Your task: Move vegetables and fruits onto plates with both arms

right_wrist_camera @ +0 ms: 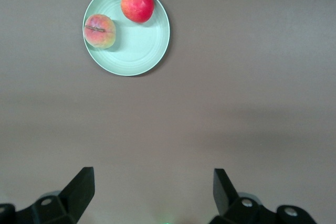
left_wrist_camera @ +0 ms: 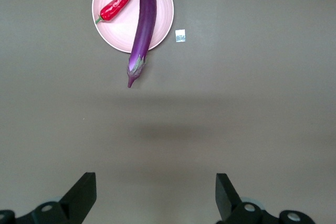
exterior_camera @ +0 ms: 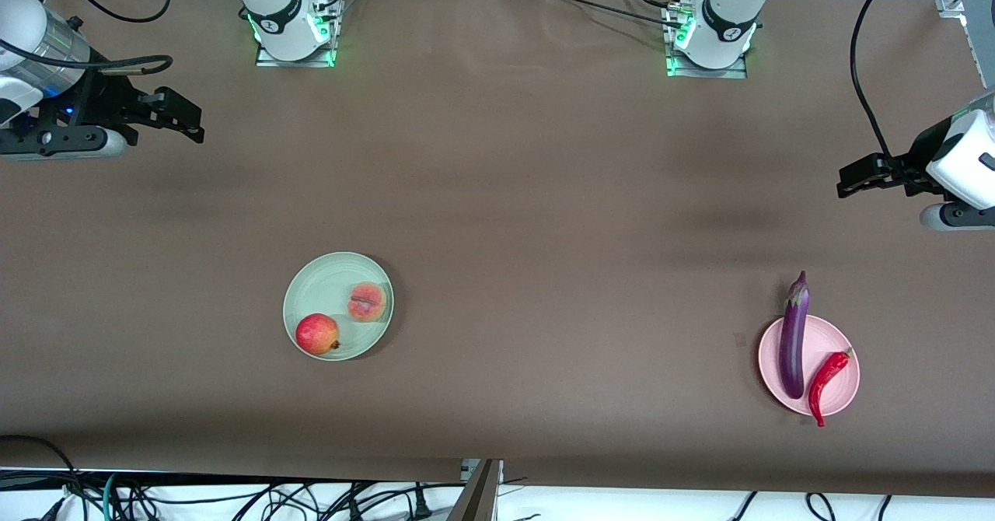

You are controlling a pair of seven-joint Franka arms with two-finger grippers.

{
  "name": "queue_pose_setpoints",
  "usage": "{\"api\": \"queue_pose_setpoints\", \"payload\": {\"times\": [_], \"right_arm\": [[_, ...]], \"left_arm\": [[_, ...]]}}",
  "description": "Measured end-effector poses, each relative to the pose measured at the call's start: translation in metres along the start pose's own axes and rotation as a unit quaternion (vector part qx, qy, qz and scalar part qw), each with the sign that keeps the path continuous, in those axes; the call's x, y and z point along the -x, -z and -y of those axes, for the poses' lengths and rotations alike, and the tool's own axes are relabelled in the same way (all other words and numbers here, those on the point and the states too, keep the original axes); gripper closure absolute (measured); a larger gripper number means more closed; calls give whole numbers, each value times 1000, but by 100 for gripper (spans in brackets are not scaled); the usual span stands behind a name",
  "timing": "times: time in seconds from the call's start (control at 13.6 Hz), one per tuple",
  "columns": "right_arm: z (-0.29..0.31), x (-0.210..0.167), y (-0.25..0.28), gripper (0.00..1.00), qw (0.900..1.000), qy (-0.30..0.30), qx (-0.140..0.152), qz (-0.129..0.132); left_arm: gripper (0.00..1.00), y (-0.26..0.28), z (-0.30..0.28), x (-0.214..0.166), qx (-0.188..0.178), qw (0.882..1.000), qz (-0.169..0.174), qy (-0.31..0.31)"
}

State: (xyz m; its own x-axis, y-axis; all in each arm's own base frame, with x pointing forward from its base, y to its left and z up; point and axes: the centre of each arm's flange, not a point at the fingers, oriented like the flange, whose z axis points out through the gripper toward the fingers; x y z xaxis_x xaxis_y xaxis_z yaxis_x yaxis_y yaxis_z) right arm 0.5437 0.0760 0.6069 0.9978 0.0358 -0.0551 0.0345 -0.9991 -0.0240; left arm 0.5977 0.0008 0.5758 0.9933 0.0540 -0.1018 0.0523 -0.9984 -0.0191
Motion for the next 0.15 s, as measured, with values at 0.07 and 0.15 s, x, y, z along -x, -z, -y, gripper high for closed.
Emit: {"api": "queue_pose_setpoints", "payload": {"times": [0.07, 0.15], "right_arm": [[0, 0, 3, 0, 1000, 1, 0, -3], [0, -1, 6, 0, 1000, 1, 0, -6]], "left_arm": [[0, 0, 0, 0, 0, 1000, 0, 0], [0, 0, 0, 0, 0, 1000, 0, 0]]}}
